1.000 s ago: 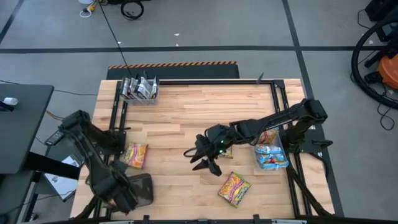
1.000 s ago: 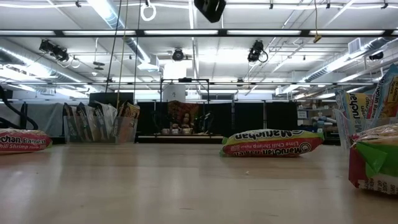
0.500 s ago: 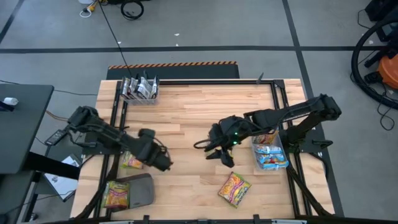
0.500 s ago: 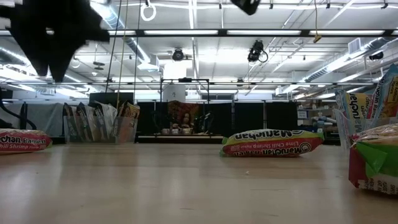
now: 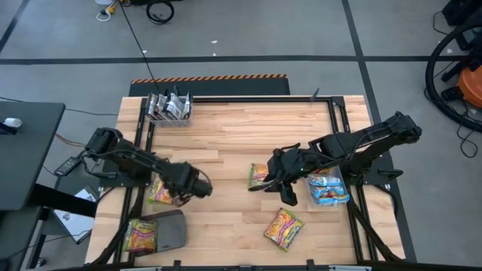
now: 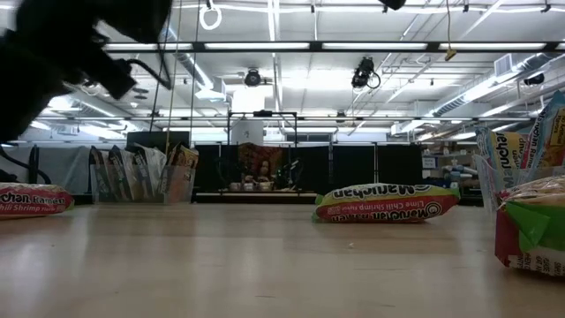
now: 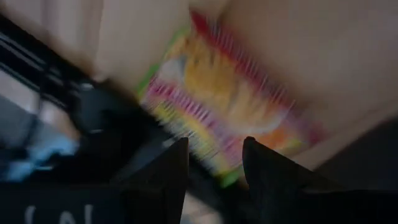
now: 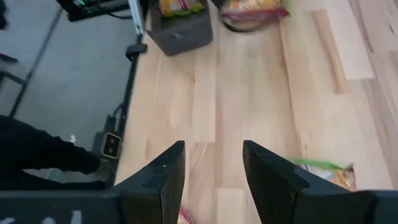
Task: Sort Maruchan noodles
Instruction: Put the green noodle pack into the black bin
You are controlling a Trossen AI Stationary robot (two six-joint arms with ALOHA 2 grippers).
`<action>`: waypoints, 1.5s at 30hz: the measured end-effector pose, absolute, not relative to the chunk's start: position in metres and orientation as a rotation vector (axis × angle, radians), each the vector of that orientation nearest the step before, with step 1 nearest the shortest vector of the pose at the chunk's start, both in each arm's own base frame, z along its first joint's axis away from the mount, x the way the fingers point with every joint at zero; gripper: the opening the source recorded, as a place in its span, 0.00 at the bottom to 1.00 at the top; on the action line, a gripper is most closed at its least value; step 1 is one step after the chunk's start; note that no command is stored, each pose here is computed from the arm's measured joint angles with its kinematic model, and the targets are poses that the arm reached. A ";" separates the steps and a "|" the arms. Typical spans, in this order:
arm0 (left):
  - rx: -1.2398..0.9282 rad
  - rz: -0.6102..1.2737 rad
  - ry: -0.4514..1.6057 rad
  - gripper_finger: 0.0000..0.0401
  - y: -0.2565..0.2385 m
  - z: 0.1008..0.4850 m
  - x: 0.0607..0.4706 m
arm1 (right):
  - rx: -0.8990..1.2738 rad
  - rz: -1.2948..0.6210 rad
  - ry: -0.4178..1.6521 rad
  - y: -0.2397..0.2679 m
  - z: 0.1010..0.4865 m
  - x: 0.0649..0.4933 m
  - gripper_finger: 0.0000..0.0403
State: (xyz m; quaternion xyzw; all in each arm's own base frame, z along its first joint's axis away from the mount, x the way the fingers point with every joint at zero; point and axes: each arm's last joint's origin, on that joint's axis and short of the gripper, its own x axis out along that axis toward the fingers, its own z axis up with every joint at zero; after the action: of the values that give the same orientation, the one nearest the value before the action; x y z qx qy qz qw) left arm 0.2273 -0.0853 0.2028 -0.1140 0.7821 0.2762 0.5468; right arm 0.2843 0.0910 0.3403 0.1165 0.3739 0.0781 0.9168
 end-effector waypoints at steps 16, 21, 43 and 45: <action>-0.119 0.212 1.663 0.39 -0.105 0.207 0.163 | 0.308 0.095 0.785 0.106 0.338 0.279 0.42; -0.192 0.140 1.665 0.39 -0.100 0.179 0.151 | 0.340 0.064 0.780 0.106 0.338 0.279 0.42; -0.009 0.111 1.499 0.39 -0.058 0.172 0.171 | 0.396 0.064 0.678 0.109 0.345 0.285 0.42; 0.067 0.115 1.493 0.39 -0.059 0.167 0.168 | 0.400 0.061 0.677 0.111 0.345 0.284 0.42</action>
State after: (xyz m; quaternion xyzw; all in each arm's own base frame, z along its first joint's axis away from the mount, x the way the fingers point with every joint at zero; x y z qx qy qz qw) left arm 0.1677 -0.0586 0.1668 0.0302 0.6785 0.0524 0.7321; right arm 0.2844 0.1109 0.3455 0.1946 0.3298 0.0296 0.9233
